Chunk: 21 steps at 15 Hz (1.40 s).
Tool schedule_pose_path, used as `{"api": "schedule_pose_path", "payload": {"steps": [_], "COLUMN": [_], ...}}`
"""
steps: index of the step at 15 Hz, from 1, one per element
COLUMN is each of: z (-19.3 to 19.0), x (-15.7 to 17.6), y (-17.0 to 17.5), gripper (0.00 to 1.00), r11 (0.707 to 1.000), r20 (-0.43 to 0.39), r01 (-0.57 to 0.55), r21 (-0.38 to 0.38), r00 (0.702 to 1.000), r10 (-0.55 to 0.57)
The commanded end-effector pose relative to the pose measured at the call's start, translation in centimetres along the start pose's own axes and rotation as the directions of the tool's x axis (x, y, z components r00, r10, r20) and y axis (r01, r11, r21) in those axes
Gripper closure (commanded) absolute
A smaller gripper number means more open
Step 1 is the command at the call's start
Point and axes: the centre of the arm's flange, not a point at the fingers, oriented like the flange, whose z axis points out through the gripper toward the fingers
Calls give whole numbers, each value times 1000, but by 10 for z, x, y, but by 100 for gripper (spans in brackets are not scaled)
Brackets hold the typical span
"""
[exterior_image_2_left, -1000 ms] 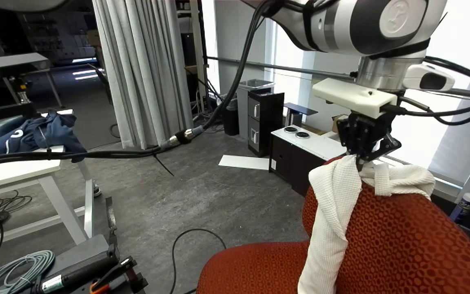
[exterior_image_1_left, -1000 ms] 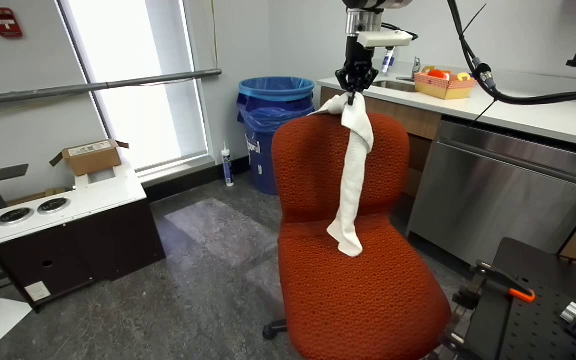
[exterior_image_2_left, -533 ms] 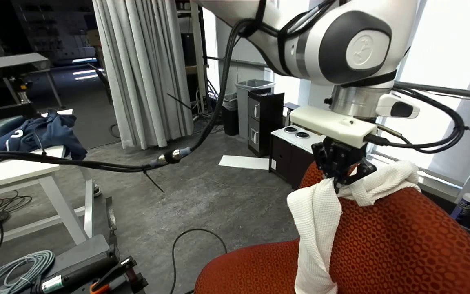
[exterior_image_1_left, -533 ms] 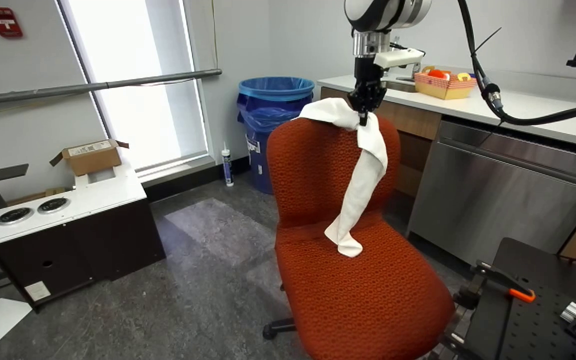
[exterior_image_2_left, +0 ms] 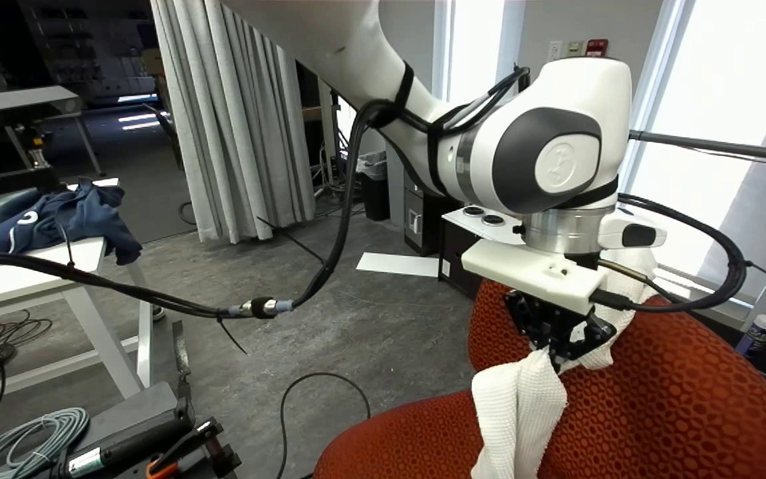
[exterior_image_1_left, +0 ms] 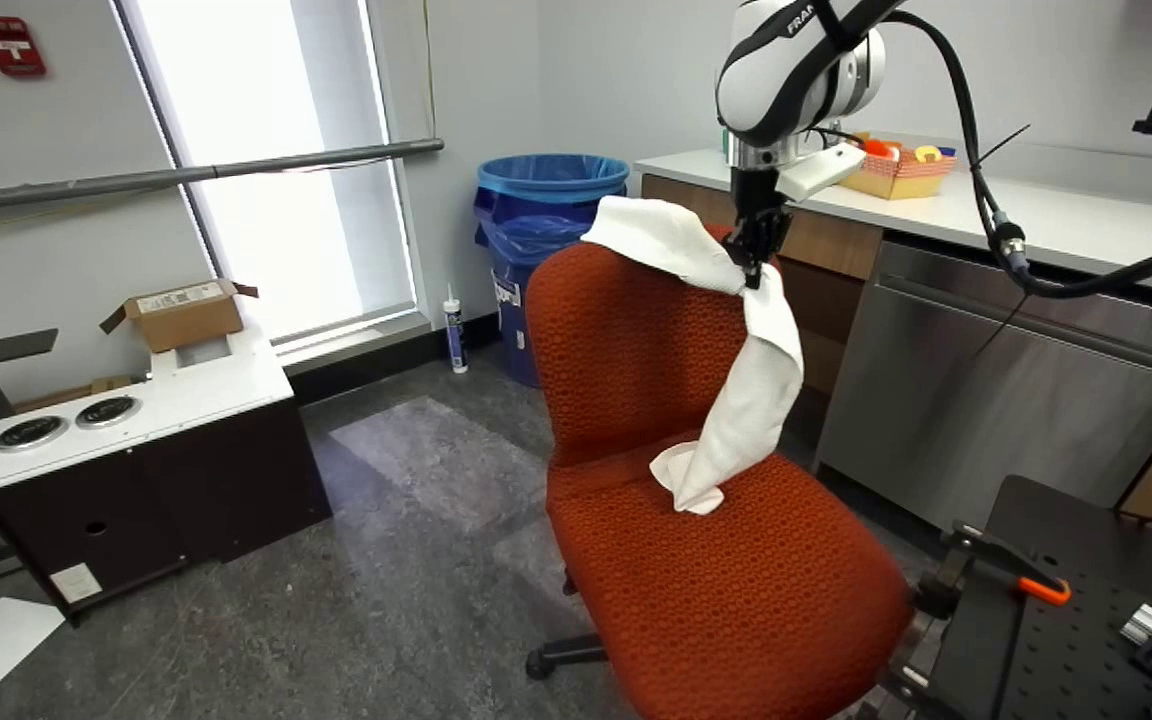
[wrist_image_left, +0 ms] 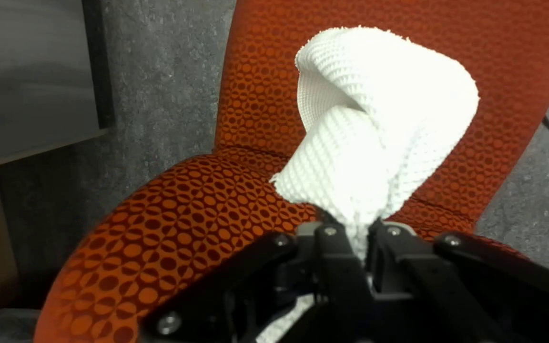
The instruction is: Put the white towel on the seat of the chair
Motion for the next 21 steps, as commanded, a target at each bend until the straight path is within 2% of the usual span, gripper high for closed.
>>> {"api": "schedule_pose_path", "payload": {"steps": [1,4,7,13,21], "z": [-14,-40,-54,-57,-52], "x": [-19,-21,-27,-39,-45], "y": [8,11,14,11,-11], "gripper": [100,100,100,100,100], "r11": [1000,998,996,997,998], "r20": [-75,-111,-141,-153,-170], "r01": [-6,-43,-62,-50,-12], "r21": [2,52,60,58,61], "r00": [997,993,988,986,985], "r10": [6,48,70,58,22]}}
